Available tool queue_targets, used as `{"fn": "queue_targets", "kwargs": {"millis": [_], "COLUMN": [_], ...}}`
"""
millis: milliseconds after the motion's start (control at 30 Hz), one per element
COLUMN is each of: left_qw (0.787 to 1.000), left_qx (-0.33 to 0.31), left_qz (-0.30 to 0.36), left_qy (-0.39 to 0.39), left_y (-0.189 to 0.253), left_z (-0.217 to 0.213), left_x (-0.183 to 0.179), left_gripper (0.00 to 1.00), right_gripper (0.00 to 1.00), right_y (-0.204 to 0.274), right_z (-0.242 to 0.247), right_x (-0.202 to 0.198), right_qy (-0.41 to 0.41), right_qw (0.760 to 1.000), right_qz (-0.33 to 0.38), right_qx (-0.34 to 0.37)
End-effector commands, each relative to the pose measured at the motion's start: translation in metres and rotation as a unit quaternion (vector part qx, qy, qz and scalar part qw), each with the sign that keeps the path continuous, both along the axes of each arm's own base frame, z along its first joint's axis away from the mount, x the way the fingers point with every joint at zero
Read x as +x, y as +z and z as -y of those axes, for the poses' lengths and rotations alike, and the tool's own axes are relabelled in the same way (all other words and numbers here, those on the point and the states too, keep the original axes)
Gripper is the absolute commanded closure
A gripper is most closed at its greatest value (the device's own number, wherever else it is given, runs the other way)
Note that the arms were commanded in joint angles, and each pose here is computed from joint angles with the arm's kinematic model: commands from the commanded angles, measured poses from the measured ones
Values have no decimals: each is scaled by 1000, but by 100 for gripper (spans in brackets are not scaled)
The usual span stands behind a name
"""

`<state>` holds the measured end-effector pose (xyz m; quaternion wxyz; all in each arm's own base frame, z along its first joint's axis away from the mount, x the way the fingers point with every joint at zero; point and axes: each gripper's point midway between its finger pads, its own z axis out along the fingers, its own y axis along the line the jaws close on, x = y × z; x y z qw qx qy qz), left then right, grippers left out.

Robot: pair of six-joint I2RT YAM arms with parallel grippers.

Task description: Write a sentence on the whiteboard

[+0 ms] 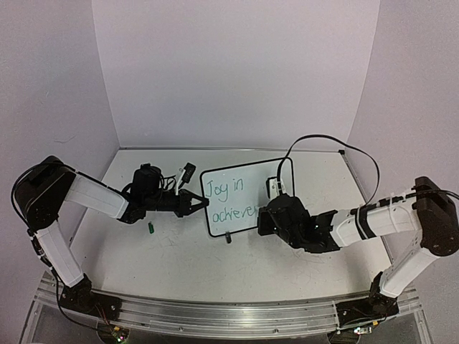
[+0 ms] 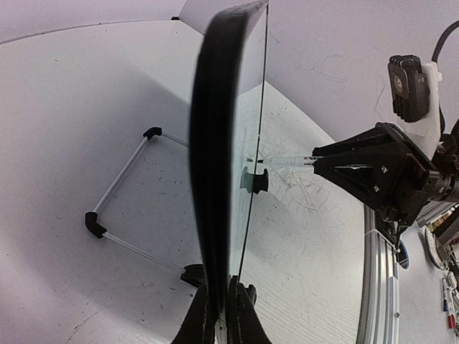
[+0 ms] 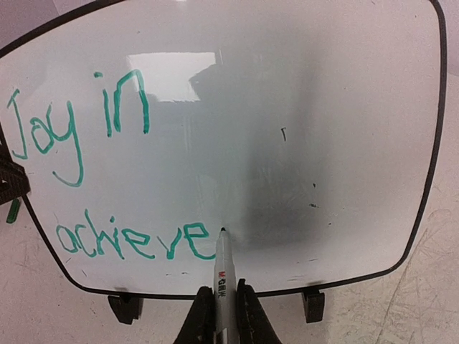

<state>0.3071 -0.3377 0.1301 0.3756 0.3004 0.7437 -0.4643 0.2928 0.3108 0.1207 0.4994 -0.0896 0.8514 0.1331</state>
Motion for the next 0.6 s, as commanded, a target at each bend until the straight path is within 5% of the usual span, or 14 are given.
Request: {"fn": "queue_targets", "kwargs": {"millis": [0, 567], "left_qw": [999, 999], "left_qx": [2, 2], "left_qz": [35, 35], "left_qy": [15, 14], "left_y": [14, 14], "left_z": [-3, -2], "left_x": [8, 8], "left_gripper": [100, 100], "right_gripper": [100, 100], "right_y": [16, -12], "right_z": [-8, 1], "right_x": [9, 2], "right_qy": [-10, -25], "right_qw": [1000, 999], "right_qz": [23, -10], "right_qx": [10, -26]}}
